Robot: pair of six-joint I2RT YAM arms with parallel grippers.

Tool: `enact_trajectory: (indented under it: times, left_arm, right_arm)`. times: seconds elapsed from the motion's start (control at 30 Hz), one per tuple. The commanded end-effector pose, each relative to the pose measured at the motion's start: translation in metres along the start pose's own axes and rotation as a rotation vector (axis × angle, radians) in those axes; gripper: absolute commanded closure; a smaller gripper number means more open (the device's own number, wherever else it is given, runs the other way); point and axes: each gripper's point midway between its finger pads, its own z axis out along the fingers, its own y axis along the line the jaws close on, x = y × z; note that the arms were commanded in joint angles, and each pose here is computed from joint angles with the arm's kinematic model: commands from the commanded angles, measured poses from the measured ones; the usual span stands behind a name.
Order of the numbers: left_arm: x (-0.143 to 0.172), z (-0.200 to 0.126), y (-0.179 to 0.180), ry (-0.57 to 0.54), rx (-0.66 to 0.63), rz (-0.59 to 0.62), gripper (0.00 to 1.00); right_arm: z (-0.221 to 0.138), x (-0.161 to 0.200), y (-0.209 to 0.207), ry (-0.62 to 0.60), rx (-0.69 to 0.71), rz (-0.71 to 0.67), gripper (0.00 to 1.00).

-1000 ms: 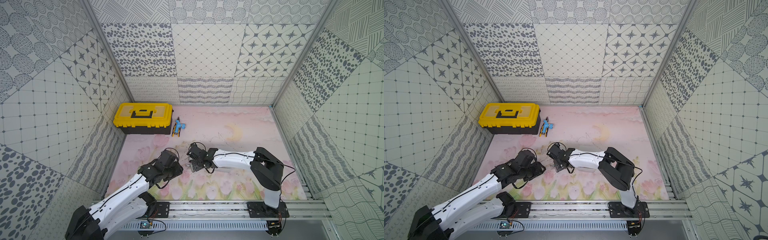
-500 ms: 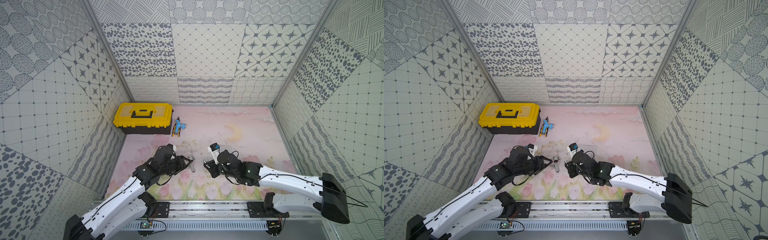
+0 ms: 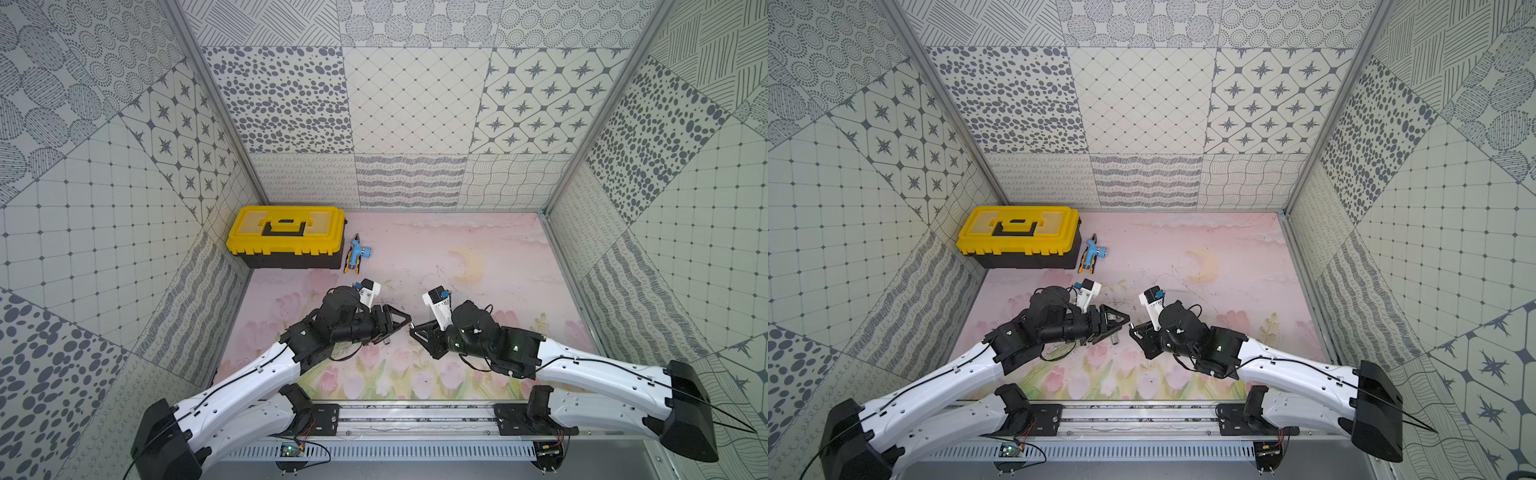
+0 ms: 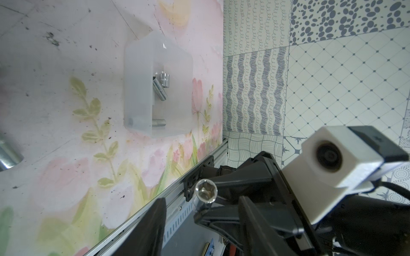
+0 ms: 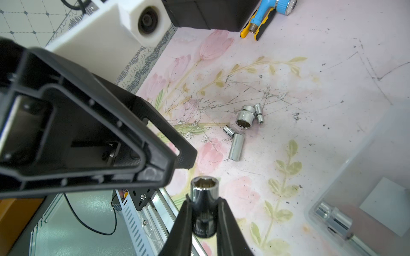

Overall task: Put the socket on the desktop into the storage box
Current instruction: Pick up the socket head at the center of the board.

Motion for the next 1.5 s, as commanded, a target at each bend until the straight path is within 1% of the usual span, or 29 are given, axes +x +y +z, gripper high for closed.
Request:
enact_trajectory:
  times: [0.0, 0.23, 0.33, 0.43, 0.67, 0.8, 0.83, 0.93, 0.97, 1.0, 1.07, 1.13, 1.27, 1.47]
  left_arm:
    - [0.0, 0.003, -0.03, 0.023, 0.105, 0.05, 0.46]
    - [0.004, 0.012, -0.022, 0.062, 0.07, 0.043, 0.55]
    - [0.004, 0.014, -0.022, 0.068, 0.07, 0.046, 0.65]
    - [0.004, 0.015, -0.023, 0.067, 0.069, 0.048, 0.71]
    - [0.004, 0.017, -0.02, 0.072, 0.066, 0.041, 0.99]
    - [0.005, 0.017, -0.018, 0.072, 0.071, 0.039, 1.0]
    - [0.005, 0.017, -0.018, 0.067, 0.075, 0.041, 1.0]
    - [0.002, 0.015, -0.021, 0.047, 0.092, 0.052, 1.0]
    - [0.001, 0.014, -0.024, 0.039, 0.101, 0.058, 1.0]
    - [0.0, 0.013, -0.025, 0.035, 0.107, 0.061, 1.0]
    - [-0.002, 0.01, -0.031, 0.027, 0.137, 0.067, 1.0]
    - [-0.005, 0.006, -0.038, 0.026, 0.186, 0.07, 1.0]
    - [-0.005, -0.001, -0.049, 0.04, 0.264, 0.094, 1.0]
    - [0.004, -0.003, -0.065, 0.103, 0.391, 0.111, 1.0]
  right_arm:
    - [-0.008, -0.021, 0.016, -0.05, -0.051, -0.018, 1.0]
    - [-0.009, -0.024, 0.02, -0.048, -0.059, -0.025, 1.0]
    - [-0.01, -0.025, 0.02, -0.054, -0.057, -0.024, 1.0]
    - [-0.01, -0.026, 0.02, -0.055, -0.058, -0.022, 1.0]
    - [-0.014, -0.028, 0.019, -0.076, -0.063, -0.005, 1.0]
    - [-0.015, -0.028, 0.019, -0.075, -0.068, 0.008, 1.0]
    - [-0.014, -0.028, 0.018, -0.072, -0.07, 0.015, 0.98]
    - [-0.015, -0.028, 0.016, -0.066, -0.08, 0.042, 0.67]
    - [-0.015, -0.027, 0.015, -0.066, -0.087, 0.054, 0.58]
    - [-0.017, -0.027, 0.014, -0.066, -0.099, 0.067, 0.52]
    - [-0.022, -0.027, 0.012, -0.064, -0.143, 0.101, 0.38]
    - [-0.029, -0.027, 0.013, -0.062, -0.205, 0.135, 0.36]
    - [-0.046, -0.027, 0.019, -0.06, -0.361, 0.193, 0.36]
    - [-0.06, -0.032, 0.016, -0.088, -0.421, 0.23, 0.39]
